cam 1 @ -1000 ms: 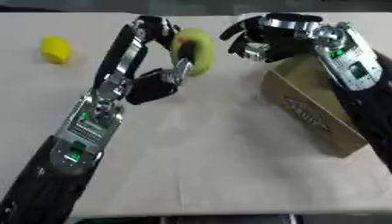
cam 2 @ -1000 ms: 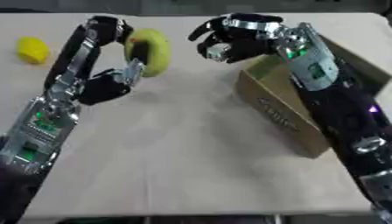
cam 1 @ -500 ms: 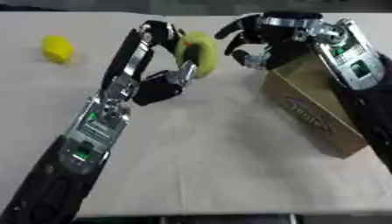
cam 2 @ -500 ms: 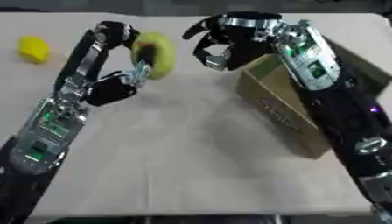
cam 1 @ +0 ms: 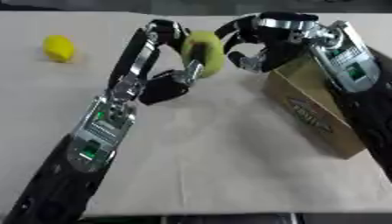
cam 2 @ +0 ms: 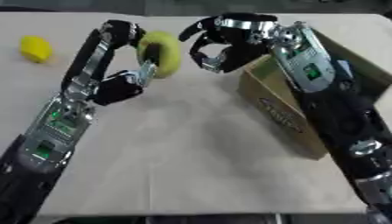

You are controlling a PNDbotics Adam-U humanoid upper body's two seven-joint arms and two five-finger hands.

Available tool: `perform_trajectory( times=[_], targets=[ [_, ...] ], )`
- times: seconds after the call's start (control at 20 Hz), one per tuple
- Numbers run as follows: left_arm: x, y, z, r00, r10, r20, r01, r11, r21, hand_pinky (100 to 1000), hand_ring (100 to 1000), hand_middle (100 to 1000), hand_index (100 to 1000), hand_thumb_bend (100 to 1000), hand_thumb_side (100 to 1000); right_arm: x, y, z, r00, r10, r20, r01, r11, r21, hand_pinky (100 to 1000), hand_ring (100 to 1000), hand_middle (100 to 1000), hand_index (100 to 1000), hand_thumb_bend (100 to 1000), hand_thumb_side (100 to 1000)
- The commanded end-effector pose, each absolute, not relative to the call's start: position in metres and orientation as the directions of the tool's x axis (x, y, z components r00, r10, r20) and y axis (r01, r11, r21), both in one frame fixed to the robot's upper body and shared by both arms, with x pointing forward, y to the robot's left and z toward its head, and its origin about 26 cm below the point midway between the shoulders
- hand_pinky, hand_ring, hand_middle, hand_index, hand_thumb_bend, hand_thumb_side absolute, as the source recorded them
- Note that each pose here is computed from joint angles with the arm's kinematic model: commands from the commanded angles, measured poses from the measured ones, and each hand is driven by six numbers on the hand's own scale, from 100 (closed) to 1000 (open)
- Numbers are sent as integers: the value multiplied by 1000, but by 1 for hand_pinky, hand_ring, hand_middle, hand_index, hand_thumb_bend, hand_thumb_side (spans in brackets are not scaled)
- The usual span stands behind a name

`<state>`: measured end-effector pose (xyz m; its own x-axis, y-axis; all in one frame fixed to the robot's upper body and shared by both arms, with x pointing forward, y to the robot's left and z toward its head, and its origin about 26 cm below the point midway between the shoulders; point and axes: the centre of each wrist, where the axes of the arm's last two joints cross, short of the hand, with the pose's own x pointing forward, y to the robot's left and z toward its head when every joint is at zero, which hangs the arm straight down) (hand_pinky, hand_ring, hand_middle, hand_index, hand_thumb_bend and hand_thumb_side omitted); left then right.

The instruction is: Pick up the objects with one hand, pass them to the other hand, and then place them into the box on the other side of the table.

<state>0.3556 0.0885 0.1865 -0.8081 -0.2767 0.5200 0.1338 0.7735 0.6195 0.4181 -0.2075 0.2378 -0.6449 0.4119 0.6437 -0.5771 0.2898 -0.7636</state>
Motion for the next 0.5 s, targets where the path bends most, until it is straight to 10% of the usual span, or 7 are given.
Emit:
perform_trajectory(
  times=[0.05,0.5],
  targets=[
    [353,82,199,-840,-256,479,120,773,623,590,462,394,452,100,453,417,-205,248,-667,414,619,-554,280,-784,965,801,919,871,100,219],
    [353,89,207,-877,-327,353,-2,736,677,590,471,401,453,100,327,413,-208,256,-653,387,651,-584,290,-758,975,805,928,876,100,221]
  ],
)
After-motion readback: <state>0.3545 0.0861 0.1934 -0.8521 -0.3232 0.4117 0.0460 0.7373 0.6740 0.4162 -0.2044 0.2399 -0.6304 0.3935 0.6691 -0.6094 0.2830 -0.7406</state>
